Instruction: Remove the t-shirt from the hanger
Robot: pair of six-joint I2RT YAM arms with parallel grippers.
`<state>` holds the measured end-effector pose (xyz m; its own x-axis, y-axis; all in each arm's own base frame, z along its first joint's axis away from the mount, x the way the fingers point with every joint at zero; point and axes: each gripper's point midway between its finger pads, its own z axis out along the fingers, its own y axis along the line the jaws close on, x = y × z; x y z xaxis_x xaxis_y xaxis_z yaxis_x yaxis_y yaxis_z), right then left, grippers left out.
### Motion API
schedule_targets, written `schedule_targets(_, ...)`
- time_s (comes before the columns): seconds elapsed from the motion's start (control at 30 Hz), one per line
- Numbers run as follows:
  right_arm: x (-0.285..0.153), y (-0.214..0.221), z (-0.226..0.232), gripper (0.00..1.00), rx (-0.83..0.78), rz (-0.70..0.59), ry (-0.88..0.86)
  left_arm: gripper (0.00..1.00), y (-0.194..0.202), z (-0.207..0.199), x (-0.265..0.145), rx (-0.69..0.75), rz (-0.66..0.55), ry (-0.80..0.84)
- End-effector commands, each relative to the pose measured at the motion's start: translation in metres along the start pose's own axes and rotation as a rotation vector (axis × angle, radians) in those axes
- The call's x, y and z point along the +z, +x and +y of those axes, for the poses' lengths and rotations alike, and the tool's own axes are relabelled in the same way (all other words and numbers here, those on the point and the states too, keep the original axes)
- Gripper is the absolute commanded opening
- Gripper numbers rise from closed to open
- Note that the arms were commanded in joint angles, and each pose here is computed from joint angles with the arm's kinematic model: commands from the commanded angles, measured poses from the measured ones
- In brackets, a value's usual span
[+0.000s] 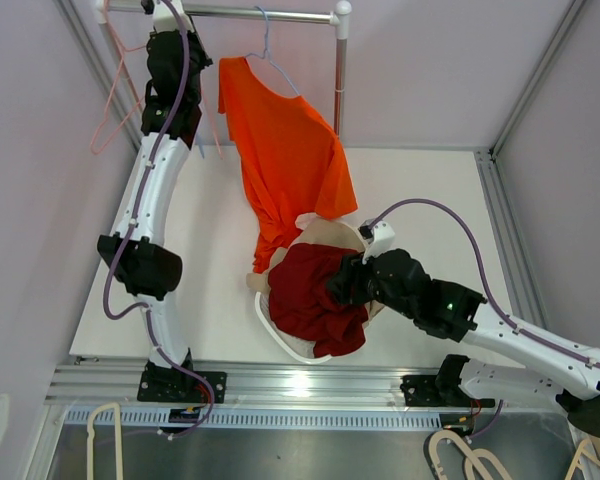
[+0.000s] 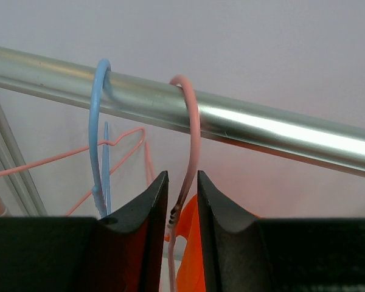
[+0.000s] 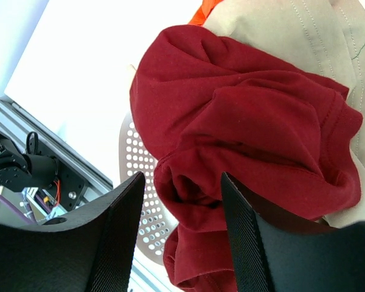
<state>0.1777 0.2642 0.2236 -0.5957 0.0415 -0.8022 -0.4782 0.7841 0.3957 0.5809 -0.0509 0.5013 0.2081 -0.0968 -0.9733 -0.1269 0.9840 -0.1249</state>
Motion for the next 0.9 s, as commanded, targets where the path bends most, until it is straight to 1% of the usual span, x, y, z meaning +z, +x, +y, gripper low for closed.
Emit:
schedule_targets(0.0, -0.003, -0.022, 0.012, 0.58, -0.002, -0.066, -0.033, 0.29, -0.054, 0.002, -0.011, -0.042, -0.113, 0.014)
schedule_targets(0.07, -0.001, -0.020, 0.013, 0.57, -0.004, -0.061, -0.035, 0.19, -0.064, 0.002, -0.016, -0.038, -0.129, 0.021)
schedule_targets(0.13, -0.001, -0.020, 0.013, 0.57, -0.004, -0.060, -0.038, 0.19, -0.069, 0.005, -0.019, -0.034, -0.138, 0.007)
schedule_targets(0.2, -0.001, -0.020, 0.013, 0.58, -0.003, -0.064, -0.041, 0.29, -0.073, 0.008, -0.021, -0.034, -0.141, -0.003)
schedule_targets(0.33, -0.001, -0.019, 0.012, 0.60, -0.009, -0.064, -0.036, 0.38, -0.082, 0.005, -0.035, -0.032, -0.136, 0.000)
schedule_targets(0.37, -0.001, -0.020, 0.012, 0.61, -0.011, -0.065, -0.037, 0.44, -0.100, 0.008, -0.044, -0.032, -0.171, -0.022)
schedule_targets(0.4, 0.000, -0.019, 0.011, 0.61, -0.010, -0.065, -0.034, 0.46, -0.105, 0.002, -0.051, -0.028, -0.181, -0.030)
schedule_targets(0.43, 0.000, -0.018, 0.011, 0.61, -0.011, -0.065, -0.037, 0.47, -0.112, 0.012, -0.056, 0.020, -0.194, -0.101)
schedule_targets(0.47, 0.000, -0.019, 0.012, 0.62, -0.008, -0.068, -0.041, 0.50, -0.118, 0.013, -0.062, 0.035, -0.208, -0.125)
schedule_targets(0.5, 0.000, -0.018, 0.012, 0.62, -0.007, -0.066, -0.043, 0.50, -0.129, 0.007, -0.072, 0.028, -0.229, -0.130)
schedule_targets(0.57, 0.001, -0.016, 0.012, 0.63, -0.002, -0.064, -0.044, 0.51, -0.139, 0.003, -0.086, 0.026, -0.230, -0.137)
schedule_targets(0.63, 0.003, -0.013, 0.012, 0.63, -0.002, -0.058, -0.045, 0.54, -0.139, -0.004, -0.093, 0.012, -0.219, -0.122)
schedule_targets(0.67, 0.003, -0.013, 0.012, 0.64, 0.000, -0.056, -0.050, 0.61, -0.139, -0.012, -0.098, 0.000, -0.212, -0.118)
schedule_targets(0.7, 0.003, -0.012, 0.013, 0.66, 0.000, -0.055, -0.053, 0.64, -0.138, -0.014, -0.101, -0.008, -0.204, -0.121)
schedule_targets(0.73, 0.003, -0.012, 0.013, 0.66, 0.002, -0.054, -0.054, 0.65, -0.132, -0.019, -0.101, -0.032, -0.186, -0.113)
schedule_targets(0.77, 0.002, -0.011, 0.013, 0.67, 0.002, -0.053, -0.055, 0.67, -0.129, -0.030, -0.102, -0.050, -0.175, -0.067)
schedule_targets(0.87, 0.001, -0.010, 0.013, 0.69, 0.005, -0.052, -0.058, 0.68, -0.105, -0.051, -0.100, -0.110, -0.104, -0.018)
